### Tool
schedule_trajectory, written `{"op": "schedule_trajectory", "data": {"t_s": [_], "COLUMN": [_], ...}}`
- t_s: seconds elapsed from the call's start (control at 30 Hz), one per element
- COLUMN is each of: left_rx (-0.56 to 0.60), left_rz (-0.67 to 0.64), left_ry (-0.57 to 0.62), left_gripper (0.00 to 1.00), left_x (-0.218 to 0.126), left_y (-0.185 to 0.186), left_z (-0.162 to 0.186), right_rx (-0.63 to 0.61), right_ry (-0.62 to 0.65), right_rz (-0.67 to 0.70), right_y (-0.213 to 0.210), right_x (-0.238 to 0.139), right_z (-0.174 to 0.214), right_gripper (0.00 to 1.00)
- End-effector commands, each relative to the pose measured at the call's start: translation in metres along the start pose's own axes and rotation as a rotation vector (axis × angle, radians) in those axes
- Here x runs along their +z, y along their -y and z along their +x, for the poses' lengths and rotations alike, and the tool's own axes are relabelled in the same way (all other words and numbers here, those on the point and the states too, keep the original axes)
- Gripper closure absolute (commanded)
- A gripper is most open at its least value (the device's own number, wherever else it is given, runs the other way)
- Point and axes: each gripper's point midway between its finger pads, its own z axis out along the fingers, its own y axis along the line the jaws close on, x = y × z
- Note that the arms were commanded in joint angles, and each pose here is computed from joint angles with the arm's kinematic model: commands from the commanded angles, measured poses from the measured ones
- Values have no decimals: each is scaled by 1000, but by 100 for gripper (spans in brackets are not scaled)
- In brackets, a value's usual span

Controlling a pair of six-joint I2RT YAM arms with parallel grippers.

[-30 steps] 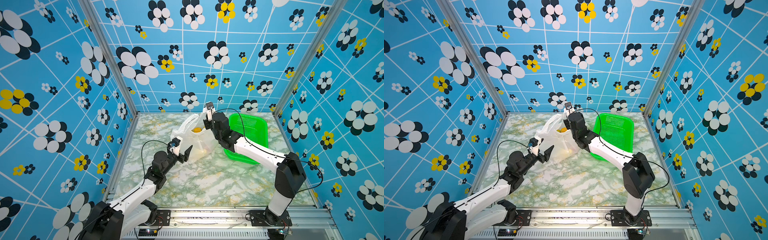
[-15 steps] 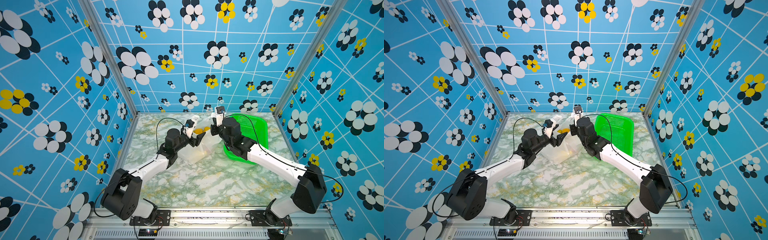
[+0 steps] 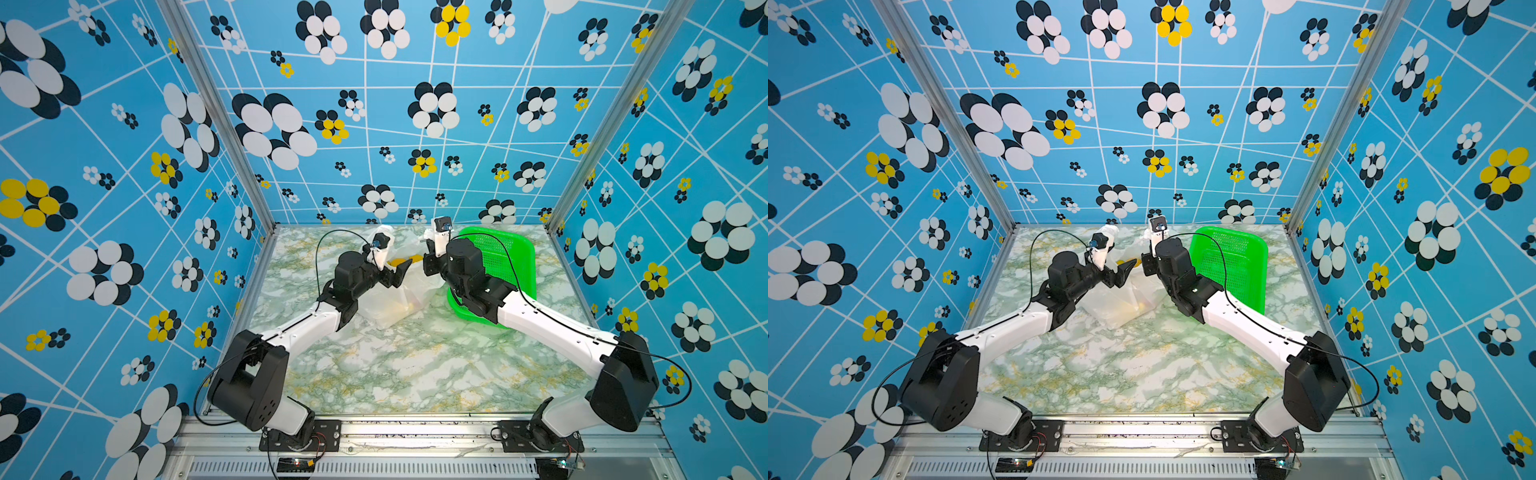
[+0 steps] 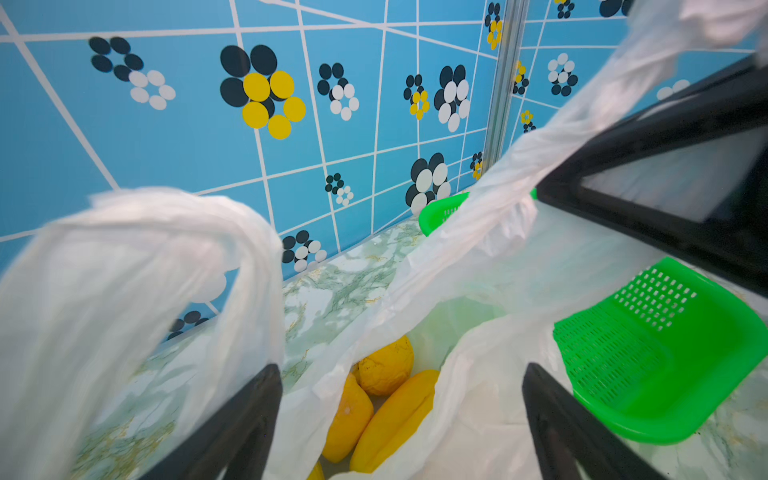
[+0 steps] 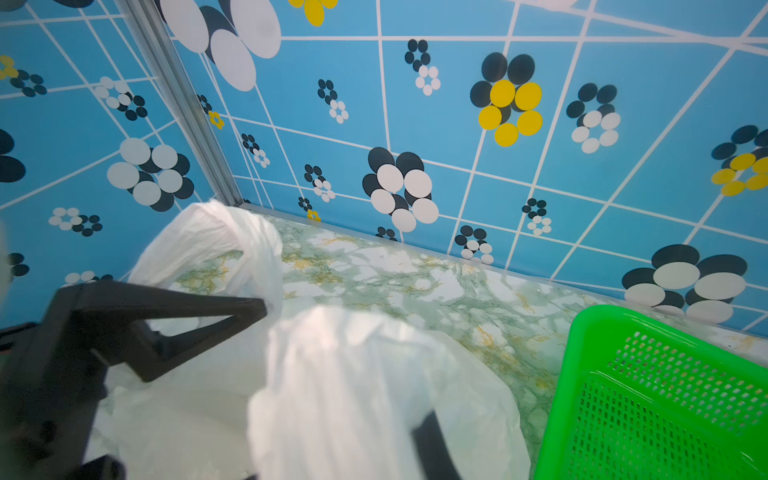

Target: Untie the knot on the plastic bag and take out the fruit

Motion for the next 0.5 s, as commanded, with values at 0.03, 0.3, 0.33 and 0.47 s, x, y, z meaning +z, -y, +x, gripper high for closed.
{"op": "schedule_trajectory", "data": {"t_s": [0.03,0.3,0.33,0.47], "left_rx": [49,54,57,66], "left_rz": [-87,-103,-110,-163], "left_ry": [95,51,67,49], "left_gripper": [8,8,8,3], "left_x": [-24,-12,-13,2], "left_y": [-6,-14,-15,-32], "left_z": [-22,-15,-17,-15], "right_rx": [22,30,30,43], "right_ry": [0,-11,-11,-3], "right_rz": [27,12,12,-28], "right_y": [7,4,3,-2], "right_x": [-2,-2,-2,-5], "right_z": [-2,1,1,1], "right_gripper": [93,93,93,94]}}
